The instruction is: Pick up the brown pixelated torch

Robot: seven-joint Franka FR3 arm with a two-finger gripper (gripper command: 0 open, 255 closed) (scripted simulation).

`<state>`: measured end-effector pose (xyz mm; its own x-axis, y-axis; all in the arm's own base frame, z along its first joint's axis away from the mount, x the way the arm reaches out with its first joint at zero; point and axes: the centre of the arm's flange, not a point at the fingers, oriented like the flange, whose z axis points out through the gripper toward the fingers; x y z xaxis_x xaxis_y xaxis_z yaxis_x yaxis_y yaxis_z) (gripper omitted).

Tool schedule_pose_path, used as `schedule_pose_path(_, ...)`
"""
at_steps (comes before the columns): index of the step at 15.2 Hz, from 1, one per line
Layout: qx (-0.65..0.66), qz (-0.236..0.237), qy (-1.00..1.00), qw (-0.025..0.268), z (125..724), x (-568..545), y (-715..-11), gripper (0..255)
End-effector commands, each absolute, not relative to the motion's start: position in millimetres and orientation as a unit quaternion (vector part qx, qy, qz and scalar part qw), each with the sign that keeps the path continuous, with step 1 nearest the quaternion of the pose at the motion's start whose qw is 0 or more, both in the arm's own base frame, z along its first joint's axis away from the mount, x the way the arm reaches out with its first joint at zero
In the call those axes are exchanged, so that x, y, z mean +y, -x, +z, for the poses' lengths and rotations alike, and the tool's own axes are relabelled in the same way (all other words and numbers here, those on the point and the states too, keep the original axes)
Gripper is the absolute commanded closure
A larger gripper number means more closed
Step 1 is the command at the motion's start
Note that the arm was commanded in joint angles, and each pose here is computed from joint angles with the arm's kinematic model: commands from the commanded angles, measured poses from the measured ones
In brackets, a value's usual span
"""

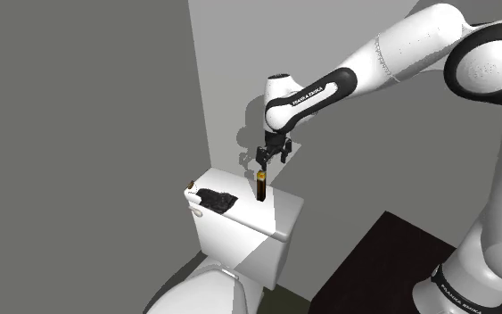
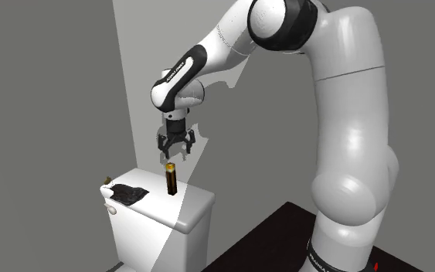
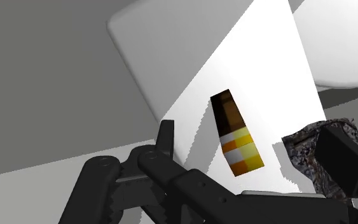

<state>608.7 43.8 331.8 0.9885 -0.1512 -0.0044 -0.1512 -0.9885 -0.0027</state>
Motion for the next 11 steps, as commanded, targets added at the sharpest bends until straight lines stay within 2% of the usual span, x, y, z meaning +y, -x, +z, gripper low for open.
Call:
schedule_pose_path(1,0.078,0.004,0.997,0.003,313.0,48.5,-630.4,0)
schedule_pose_path(5,0.081,0.007,0.997,0.006,281.2,53.8,-662.4,0)
schedule_pose_path(11,0.081,0.007,0.997,0.006,249.6,53.8,-662.4,0)
